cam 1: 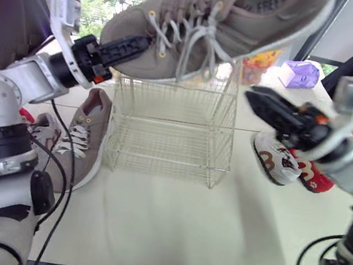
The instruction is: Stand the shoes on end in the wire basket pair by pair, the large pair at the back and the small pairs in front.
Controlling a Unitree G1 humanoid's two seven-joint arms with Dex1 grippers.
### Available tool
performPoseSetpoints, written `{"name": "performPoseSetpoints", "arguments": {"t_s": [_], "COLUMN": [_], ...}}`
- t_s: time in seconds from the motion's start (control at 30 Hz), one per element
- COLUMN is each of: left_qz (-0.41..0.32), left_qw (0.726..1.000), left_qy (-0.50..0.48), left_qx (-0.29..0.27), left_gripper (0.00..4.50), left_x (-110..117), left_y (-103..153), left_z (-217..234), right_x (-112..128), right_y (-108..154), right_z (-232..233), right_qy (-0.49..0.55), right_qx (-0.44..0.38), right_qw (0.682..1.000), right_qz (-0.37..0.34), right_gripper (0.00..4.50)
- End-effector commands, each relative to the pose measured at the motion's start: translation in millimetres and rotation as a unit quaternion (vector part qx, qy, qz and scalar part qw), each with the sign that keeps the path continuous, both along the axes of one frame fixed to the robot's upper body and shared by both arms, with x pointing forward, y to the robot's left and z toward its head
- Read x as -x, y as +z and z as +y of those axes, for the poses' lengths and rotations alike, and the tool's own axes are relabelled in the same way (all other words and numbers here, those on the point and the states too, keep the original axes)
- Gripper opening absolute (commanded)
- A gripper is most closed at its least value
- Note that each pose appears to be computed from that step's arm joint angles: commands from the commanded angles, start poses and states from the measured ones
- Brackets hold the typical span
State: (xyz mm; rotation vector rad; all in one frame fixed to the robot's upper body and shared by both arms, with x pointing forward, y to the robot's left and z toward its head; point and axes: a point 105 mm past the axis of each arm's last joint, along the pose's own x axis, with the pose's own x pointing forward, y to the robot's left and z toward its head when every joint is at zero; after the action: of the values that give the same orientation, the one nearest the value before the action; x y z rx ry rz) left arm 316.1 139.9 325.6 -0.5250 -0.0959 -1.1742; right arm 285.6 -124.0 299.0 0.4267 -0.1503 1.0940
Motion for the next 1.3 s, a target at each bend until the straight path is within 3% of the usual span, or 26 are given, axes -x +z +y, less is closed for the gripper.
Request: {"name": "performPoseSetpoints", "arguments": {"t_s": [0.03, 0.17, 0.6, 0.7, 0.83, 0.9, 1.07, 1.17, 1.3], "left_qz": [-0.028, -0.011, 0.006, 0.006, -0.003, -0.002, -0.013, -0.032, -0.040], "left_qw": [0.999, 0.999, 0.999, 0.999, 0.999, 0.999, 0.998, 0.996, 0.993], "left_qy": [0.002, 0.012, 0.036, 0.037, 0.034, 0.034, 0.028, 0.032, 0.046], "left_qx": [0.030, 0.029, 0.034, 0.032, 0.005, -0.027, -0.059, -0.076, -0.103], "left_gripper": [0.62, 0.62, 0.62, 0.62, 0.62, 0.62, 3.10, 4.47, 4.47], "left_x": [12, 10, 9, 10, 15, 16, 22, 25, 26], "left_y": [17, 10, 1, -1, -4, -11, -13, -10, -16], "left_z": [3, 1, 4, 2, -4, -9, -10, -1, 8], "right_x": [-5, 1, 12, 11, 13, 12, 4, 2, -10], "right_y": [31, 62, 98, 97, 99, 101, 122, 141, 167], "right_z": [17, 33, 22, 31, 41, 45, 42, 33, 13], "right_qy": [0.003, 0.039, 0.079, 0.083, 0.093, 0.093, 0.079, 0.085, 0.068], "right_qx": [-0.040, -0.084, -0.185, -0.178, -0.181, -0.182, -0.178, -0.133, -0.060], "right_qw": [0.997, 0.989, 0.973, 0.974, 0.973, 0.973, 0.974, 0.977, 0.977], "right_qz": [-0.060, -0.111, -0.115, -0.111, -0.106, -0.106, -0.113, -0.146, -0.194], "right_gripper": [4.50, 4.50, 4.50, 3.69, 2.21, 1.86, 1.80, 1.80, 1.80]}}
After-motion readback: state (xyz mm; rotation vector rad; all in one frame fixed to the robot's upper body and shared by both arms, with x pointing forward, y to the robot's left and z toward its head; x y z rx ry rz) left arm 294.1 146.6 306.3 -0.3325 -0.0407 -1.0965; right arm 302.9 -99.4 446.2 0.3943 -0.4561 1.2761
